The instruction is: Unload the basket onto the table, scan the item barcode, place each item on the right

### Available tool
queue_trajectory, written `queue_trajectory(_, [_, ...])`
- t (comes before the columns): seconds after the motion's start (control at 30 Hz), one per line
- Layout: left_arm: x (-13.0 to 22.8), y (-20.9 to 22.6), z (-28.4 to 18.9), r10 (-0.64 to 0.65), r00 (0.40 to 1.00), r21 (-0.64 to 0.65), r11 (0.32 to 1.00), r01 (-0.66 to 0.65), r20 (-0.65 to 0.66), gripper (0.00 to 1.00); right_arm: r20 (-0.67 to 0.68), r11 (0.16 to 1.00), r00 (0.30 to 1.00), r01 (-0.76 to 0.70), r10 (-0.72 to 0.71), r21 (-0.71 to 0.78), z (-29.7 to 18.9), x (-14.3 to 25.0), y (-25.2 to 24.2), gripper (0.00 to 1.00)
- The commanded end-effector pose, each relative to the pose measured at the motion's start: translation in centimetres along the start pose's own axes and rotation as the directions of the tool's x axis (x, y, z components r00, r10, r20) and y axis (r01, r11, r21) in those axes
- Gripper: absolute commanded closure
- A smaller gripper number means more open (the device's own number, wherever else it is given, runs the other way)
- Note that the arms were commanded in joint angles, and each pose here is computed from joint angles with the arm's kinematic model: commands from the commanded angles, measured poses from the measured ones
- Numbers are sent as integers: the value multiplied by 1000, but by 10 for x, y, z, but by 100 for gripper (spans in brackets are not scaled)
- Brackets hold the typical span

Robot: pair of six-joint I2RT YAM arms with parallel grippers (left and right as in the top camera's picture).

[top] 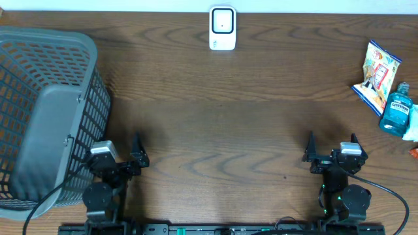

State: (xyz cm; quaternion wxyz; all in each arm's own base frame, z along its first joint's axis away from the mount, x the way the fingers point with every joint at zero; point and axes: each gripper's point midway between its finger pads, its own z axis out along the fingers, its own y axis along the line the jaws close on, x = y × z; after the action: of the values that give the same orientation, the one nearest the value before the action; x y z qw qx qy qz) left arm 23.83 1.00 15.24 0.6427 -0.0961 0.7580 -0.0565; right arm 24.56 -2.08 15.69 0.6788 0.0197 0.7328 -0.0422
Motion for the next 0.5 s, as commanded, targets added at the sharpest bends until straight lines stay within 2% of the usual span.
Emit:
queue_trajectory(0.0, [16, 8, 4, 67, 997, -31, 997, -68, -25, 2, 2, 1000, 1000, 8, -8, -3, 0, 0, 0, 1])
queue_trajectory(0.13, [14, 7, 5, 114, 993, -23, 993, -114, -14, 2, 2, 1000, 1000, 8, -8, -3, 0, 0, 0, 1])
queue_trajectory(0.23, [15, 1, 5, 195, 981, 12, 981, -195, -15, 2, 2, 1000, 1000, 8, -8, -3, 0, 0, 0, 1])
queue_trajectory(0.47, [15, 0, 5, 198, 980, 17, 980, -198, -14, 2, 2, 1000, 1000, 8, -8, -3, 0, 0, 0, 1])
